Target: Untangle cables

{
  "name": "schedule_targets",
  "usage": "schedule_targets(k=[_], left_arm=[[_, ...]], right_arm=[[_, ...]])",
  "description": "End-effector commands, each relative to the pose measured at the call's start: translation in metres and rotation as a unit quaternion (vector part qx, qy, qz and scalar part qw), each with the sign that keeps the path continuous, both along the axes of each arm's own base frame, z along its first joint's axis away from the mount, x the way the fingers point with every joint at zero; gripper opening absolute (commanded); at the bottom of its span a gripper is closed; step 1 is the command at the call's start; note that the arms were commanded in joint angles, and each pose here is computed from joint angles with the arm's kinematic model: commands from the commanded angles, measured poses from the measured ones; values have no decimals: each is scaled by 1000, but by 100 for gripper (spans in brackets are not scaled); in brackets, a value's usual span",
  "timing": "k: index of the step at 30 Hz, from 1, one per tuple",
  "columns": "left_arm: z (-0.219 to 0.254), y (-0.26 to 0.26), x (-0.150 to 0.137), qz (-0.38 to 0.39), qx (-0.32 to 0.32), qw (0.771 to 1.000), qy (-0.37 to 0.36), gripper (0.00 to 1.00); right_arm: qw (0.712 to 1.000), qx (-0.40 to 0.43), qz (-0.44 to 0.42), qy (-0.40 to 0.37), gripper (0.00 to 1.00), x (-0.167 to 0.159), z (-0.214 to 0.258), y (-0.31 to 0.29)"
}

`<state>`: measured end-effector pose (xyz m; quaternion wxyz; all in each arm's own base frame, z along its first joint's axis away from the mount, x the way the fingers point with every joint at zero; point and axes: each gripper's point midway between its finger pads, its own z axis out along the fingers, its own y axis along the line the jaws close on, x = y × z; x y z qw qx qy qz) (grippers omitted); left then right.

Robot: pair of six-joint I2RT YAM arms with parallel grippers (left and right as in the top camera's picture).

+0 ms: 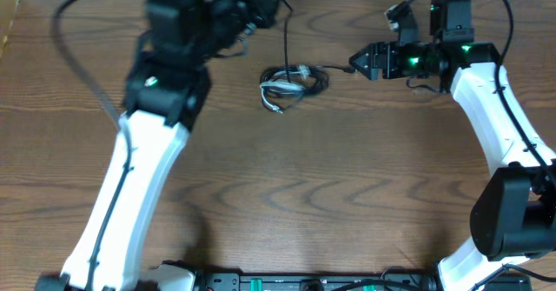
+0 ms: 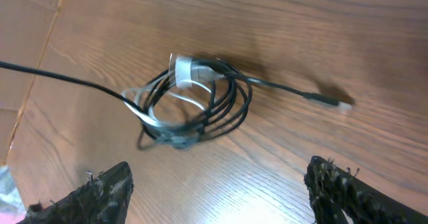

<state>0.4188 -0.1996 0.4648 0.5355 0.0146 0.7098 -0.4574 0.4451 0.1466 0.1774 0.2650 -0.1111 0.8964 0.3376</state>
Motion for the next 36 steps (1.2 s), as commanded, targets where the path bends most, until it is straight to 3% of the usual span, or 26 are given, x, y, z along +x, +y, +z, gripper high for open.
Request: schedule_targets(k=[1,7,13,19,24,27,35,36], left_arm=[[58,23,-26,8,-70,997,-39,7],[77,36,-41,16,-90,994,-52,7],[53,36,-34,24,-78,997,-4,7],[25,45,-27,55,-49,996,41,7],[-60,66,-11,122,66,979,148,7],[-124,65,4,110,139,960,216,7],[-261,59,35,62,251,908,331,7],[-276,59,36,54,262,900,343,11]], right_arm=[[999,-1,36,-20,81,-3,5,22],[996,3,69,-48,82,-7,12,54],[990,-6,125,-66,82,-25,12,93],[993,-78,86,-25,73,-34,-13,94],[994,-109,16,15,70,-26,-25,63],[992,-121,-18,34,69,-21,-30,37],[987,-129,-64,77,69,-20,-39,-11],[986,-130,-66,80,70,-20,-40,-14]])
